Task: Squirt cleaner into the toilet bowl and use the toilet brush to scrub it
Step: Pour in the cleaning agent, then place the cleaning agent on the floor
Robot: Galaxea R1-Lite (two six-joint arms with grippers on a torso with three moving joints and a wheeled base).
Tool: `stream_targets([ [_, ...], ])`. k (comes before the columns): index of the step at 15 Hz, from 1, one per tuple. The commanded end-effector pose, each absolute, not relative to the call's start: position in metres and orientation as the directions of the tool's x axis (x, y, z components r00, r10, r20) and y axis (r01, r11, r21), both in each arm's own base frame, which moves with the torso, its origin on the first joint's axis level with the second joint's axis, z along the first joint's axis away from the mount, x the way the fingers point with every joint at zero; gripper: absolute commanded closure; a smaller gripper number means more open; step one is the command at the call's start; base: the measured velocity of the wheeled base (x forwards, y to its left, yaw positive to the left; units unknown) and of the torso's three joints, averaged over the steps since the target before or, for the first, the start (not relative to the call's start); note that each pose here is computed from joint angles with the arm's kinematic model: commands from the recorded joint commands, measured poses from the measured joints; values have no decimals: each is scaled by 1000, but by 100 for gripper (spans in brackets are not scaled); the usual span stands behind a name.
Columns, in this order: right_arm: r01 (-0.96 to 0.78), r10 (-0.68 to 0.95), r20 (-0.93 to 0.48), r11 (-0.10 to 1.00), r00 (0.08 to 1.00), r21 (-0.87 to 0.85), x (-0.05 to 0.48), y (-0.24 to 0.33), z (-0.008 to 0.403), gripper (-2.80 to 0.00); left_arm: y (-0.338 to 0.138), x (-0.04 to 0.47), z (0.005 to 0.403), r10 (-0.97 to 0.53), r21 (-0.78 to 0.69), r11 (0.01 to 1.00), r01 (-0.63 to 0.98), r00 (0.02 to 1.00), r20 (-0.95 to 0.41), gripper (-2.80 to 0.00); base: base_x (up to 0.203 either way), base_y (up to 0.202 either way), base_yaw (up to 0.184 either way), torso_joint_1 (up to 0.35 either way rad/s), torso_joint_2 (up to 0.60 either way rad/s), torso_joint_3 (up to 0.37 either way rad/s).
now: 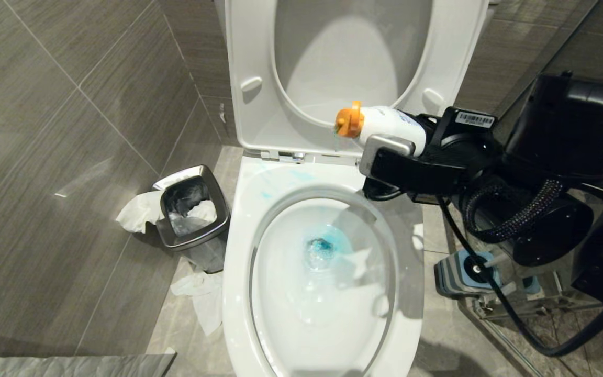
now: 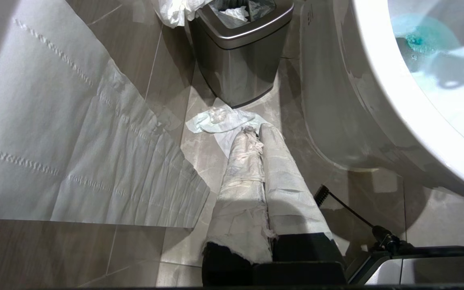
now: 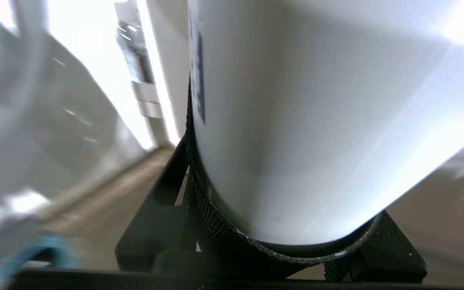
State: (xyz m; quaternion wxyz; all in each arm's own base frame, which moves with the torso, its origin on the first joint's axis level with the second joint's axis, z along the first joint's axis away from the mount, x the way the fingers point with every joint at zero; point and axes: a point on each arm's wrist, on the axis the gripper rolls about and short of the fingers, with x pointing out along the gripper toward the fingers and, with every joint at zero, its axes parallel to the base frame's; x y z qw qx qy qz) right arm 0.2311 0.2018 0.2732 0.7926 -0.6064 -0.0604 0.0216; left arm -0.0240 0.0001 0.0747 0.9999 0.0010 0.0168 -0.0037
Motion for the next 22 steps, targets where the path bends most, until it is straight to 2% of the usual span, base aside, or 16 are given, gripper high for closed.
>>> stream_targets([
  [1,1,105,55,460,993,-888,226,197,282,0,0,-24,75,-8,1,1000,8,999,-35,0,0,0,0,0,0,0],
  [6,-119,124,-38,760,992,-639,210,181,304,0,0,-24,75,-6,-1,1000,6,999,-35,0,0,0,0,0,0,0],
  [9,-132,105,-84,876,991,-463,193,154,317,0,0,-24,75,-8,-1,1000,8,999,-35,0,0,0,0,0,0,0],
  [13,-106,82,-87,941,993,-320,193,106,326,0,0,-24,75,-7,-1,1000,7,999,-35,0,0,0,0,0,0,0],
  [17,22,-42,-92,978,995,-209,201,74,324,0,0,-24,75,-6,-2,1000,6,999,-35,0,0,0,0,0,0,0],
  [22,67,-84,-105,986,991,-156,206,54,319,0,0,-24,75,-8,-2,1000,8,999,-35,0,0,0,0,0,0,0],
])
